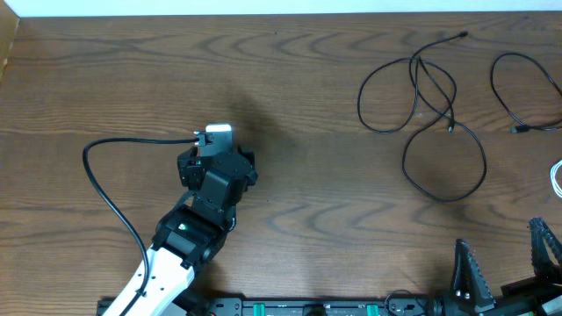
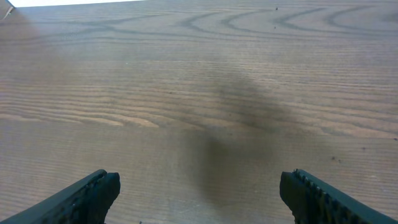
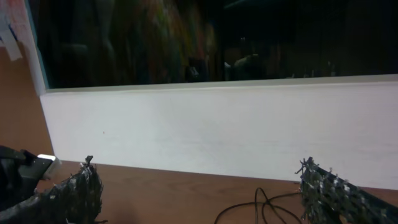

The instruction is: Untangle cables

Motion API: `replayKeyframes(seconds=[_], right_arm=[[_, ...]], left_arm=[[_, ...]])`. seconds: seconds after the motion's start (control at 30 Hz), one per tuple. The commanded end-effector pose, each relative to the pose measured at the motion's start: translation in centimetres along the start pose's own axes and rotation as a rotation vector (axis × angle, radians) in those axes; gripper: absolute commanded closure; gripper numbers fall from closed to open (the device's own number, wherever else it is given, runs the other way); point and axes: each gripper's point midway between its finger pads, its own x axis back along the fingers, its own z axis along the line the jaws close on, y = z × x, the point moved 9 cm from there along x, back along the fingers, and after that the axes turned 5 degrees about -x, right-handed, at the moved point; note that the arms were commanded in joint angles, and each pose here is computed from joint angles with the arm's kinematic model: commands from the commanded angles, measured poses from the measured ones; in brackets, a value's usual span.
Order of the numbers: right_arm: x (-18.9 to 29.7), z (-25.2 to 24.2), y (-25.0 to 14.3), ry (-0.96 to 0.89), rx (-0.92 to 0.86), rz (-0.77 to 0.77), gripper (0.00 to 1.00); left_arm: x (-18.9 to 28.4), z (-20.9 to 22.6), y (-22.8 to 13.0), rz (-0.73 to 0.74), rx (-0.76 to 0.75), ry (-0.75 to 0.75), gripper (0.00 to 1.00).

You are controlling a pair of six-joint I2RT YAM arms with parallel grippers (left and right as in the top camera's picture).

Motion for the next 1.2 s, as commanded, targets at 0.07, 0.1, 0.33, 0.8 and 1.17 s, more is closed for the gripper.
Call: replayKeyframes(seconds=[0.07, 0.1, 0.33, 0.8, 1.17], right_arm=[[0.36, 0.16, 0.31, -0.002, -0.006, -0.013, 0.01], [0.36, 0.15, 0.3, -0.003, -0.007, -0.013, 0.01], [0.36, 0.13, 0.19, -0.004, -0.008, -0.006, 0.01], [0.37, 0.0, -0.32, -0.013, -0.017, 0.026, 0.01], [0.36, -0.01, -0.33, -0.013, -0.016, 0.026, 0.01]], left_arm=[[-0.04, 0.25, 0.05, -0.002, -0.006, 0.027, 0.1], [-0.04, 0.25, 0.05, -0.002, -0.006, 0.027, 0.11], [-0.04, 0.25, 0.05, -0.002, -0.006, 0.027, 0.1], [-0.04, 0.25, 0.05, -0.002, -0.006, 0.027, 0.1], [-0.04, 0.25, 0.05, -0.002, -0.006, 0.027, 0.1]])
